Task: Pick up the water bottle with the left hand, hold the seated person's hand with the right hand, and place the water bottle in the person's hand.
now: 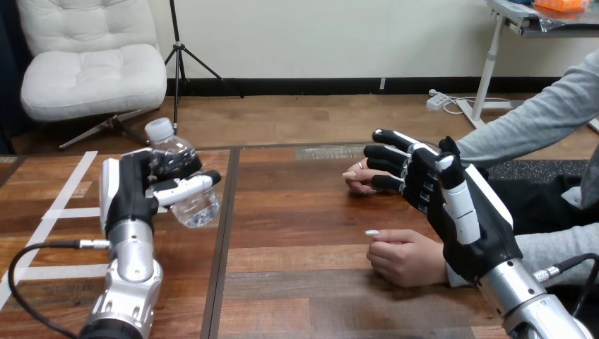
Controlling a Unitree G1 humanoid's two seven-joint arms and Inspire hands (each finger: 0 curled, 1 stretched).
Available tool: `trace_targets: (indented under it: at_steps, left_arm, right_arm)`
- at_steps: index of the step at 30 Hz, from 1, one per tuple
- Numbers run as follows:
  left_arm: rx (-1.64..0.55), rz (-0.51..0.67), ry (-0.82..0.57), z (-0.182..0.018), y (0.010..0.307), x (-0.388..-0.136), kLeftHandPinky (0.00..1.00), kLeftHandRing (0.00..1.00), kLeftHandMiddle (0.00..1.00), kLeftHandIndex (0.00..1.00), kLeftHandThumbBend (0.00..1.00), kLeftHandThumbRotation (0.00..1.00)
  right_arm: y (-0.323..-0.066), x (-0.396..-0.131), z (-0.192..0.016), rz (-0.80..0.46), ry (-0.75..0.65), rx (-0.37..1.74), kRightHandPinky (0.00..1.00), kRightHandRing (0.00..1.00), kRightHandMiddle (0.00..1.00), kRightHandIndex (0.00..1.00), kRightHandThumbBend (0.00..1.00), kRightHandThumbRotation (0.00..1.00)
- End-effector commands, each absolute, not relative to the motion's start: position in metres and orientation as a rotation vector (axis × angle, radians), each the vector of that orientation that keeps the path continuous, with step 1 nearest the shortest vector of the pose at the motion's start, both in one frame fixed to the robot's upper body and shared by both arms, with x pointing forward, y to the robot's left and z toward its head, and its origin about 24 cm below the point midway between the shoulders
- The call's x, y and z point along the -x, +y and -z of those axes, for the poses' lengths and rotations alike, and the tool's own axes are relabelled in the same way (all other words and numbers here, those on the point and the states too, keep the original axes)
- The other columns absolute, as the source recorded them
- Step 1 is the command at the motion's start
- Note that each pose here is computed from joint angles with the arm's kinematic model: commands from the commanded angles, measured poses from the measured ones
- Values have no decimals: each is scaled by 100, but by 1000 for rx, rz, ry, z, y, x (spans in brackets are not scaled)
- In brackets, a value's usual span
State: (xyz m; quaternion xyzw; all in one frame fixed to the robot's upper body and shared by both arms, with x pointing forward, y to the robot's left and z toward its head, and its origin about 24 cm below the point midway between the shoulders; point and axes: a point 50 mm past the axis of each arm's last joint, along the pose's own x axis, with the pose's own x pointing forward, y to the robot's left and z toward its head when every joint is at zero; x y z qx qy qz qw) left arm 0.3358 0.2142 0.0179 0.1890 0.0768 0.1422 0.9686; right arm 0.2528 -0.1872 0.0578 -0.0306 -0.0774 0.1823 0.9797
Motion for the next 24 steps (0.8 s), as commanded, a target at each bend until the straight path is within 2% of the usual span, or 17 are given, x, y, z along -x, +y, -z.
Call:
trace_targets:
  at_steps: [1,17,24]
  left_arm:
    - [-368,-255,13,-50,201,-350,28,34,38,40,79,0]
    - [-364,-182,-40,-55,190,-348,29,36,40,38,78,0]
    - [-359,-158,-47,-56,186,-347,30,38,41,38,78,0]
  right_arm:
    - [-186,-267,-78,-372,-255,91,82,85,83,85,95,100]
    - [-188,-269,-76,-361,-254,144,80,84,82,84,91,100]
    - [-190,-270,-76,-349,-264,210,82,85,83,84,96,100]
